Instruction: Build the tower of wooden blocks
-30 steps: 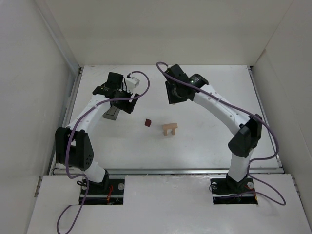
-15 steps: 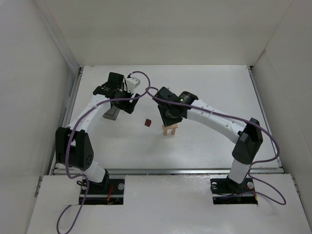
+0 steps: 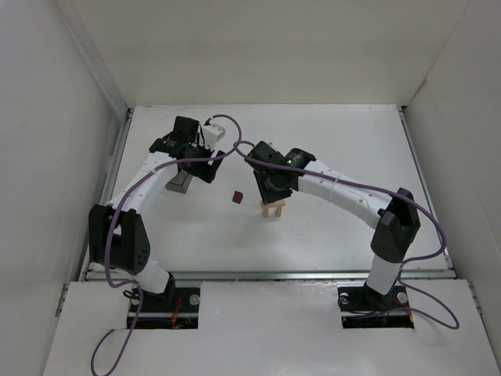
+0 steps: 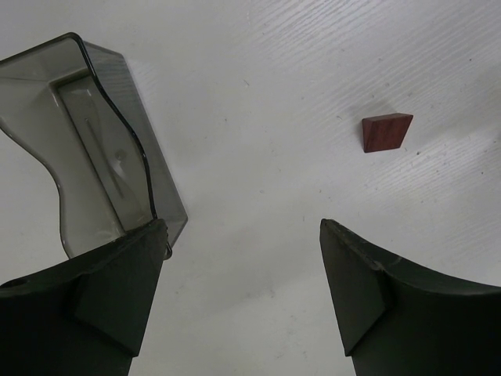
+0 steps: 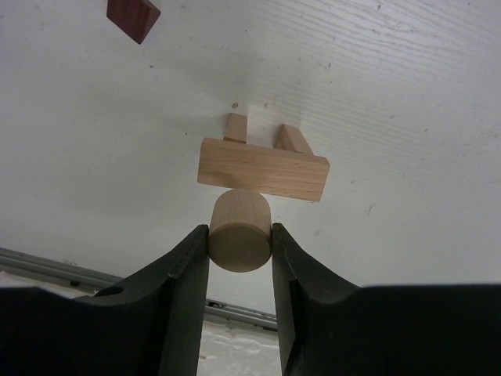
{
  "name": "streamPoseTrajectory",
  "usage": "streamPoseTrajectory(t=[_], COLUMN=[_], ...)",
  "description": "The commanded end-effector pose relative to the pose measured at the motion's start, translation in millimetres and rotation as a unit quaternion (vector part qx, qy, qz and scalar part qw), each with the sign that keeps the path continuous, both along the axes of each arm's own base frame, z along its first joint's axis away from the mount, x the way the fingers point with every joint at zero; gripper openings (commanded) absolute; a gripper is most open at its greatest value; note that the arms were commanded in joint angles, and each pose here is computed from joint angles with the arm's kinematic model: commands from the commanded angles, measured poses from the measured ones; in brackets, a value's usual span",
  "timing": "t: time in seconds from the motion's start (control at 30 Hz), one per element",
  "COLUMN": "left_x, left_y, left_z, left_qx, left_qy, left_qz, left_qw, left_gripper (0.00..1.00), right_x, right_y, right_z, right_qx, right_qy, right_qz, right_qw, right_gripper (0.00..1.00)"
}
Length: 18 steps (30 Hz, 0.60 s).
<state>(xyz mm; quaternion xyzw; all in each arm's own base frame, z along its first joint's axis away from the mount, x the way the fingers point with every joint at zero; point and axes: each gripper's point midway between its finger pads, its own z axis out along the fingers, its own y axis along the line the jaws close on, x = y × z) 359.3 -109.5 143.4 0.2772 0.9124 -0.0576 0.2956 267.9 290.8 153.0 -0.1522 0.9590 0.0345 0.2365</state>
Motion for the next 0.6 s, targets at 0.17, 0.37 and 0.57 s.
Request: streamPoseTrajectory(t=[0.17, 0.37, 0.57], left_x=[-2.9, -2.5, -2.5], left_y=[-2.0, -0.4, -0.4], left_z=[20.8, 20.8, 20.8], left_qx=[-0.013, -0.009, -0.009], left_qy=[-0.023, -0.024, -0.024], left_qz=[0.003, 0.006, 0.006], left_qw=[1.000, 1.000, 1.000], left_gripper=[0.76, 0.76, 0.76], right_x=[12.1, 15.4, 14.4], right_y=[4.0, -4.5, -3.2], right_z=[-0.9, -10.4, -14.1], right_qx=[0.019, 0.008, 0.007], right_qy=[-0.007, 0.001, 0.007], right_qz=[-0.021, -0.031, -0.029], right_qw=[1.000, 0.999, 1.000], right_gripper=[0.00, 0.00, 0.00])
